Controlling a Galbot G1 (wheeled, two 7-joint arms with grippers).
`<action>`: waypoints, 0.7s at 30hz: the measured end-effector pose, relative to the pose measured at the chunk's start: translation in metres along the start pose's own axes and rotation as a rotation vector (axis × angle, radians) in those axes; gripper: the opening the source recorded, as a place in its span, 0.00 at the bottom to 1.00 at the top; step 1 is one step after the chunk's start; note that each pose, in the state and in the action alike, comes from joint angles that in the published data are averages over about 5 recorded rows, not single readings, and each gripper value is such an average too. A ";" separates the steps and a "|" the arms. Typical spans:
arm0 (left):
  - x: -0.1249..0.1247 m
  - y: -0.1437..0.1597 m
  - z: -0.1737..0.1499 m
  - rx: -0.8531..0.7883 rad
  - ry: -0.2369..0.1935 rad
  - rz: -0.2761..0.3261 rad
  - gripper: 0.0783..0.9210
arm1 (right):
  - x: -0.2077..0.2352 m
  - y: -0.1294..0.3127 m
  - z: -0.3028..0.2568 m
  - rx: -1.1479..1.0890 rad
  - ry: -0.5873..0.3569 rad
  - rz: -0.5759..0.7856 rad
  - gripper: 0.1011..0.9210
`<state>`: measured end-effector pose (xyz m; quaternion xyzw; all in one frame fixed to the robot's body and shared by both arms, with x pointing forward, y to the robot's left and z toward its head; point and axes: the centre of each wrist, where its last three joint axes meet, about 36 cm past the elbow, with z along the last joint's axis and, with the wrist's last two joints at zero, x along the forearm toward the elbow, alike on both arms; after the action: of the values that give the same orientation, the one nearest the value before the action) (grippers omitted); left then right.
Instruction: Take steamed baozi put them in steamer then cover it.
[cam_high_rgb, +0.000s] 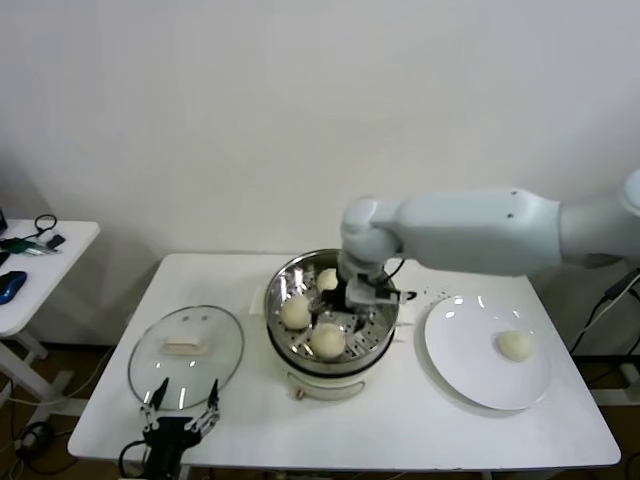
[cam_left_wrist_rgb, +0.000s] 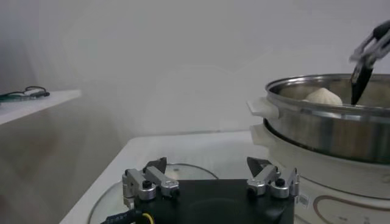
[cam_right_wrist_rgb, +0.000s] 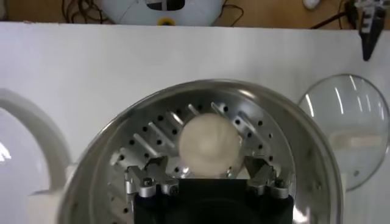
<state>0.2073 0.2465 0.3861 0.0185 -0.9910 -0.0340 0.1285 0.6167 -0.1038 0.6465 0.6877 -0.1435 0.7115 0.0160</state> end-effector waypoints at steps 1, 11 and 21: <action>0.000 0.000 0.000 0.000 -0.001 0.000 0.88 | 0.010 0.008 0.007 -0.040 0.006 0.000 0.88; -0.003 -0.001 -0.004 0.008 -0.013 0.004 0.88 | 0.085 0.143 0.058 -0.600 0.103 0.018 0.88; -0.005 -0.002 -0.008 0.018 -0.018 0.003 0.88 | 0.036 0.299 0.071 -1.071 0.136 0.003 0.88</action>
<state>0.2137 0.2446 0.3926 0.0176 -0.9924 -0.0250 0.1193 0.6183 -0.4129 0.6283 0.5356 -0.4857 0.5817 0.3727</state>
